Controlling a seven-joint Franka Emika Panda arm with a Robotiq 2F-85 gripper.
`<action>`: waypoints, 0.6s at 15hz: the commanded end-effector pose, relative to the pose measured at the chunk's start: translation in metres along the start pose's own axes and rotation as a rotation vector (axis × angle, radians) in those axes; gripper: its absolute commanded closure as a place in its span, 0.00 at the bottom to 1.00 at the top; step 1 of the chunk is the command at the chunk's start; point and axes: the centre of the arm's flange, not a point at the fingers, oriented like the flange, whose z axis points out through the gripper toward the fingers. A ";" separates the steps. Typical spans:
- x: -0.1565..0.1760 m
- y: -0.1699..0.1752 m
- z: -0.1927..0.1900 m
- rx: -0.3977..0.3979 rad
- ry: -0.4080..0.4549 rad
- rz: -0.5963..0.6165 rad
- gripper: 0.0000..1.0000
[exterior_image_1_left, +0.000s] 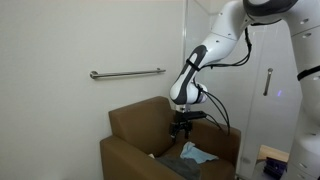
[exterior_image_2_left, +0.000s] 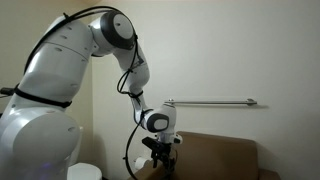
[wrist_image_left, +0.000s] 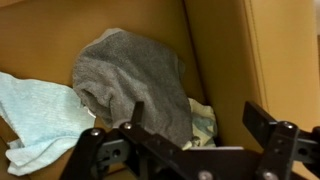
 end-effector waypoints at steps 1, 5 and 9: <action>0.017 0.024 0.045 0.034 0.031 0.056 0.00; 0.066 0.035 0.064 0.041 -0.003 0.106 0.00; 0.068 0.041 0.069 0.033 -0.004 0.118 0.00</action>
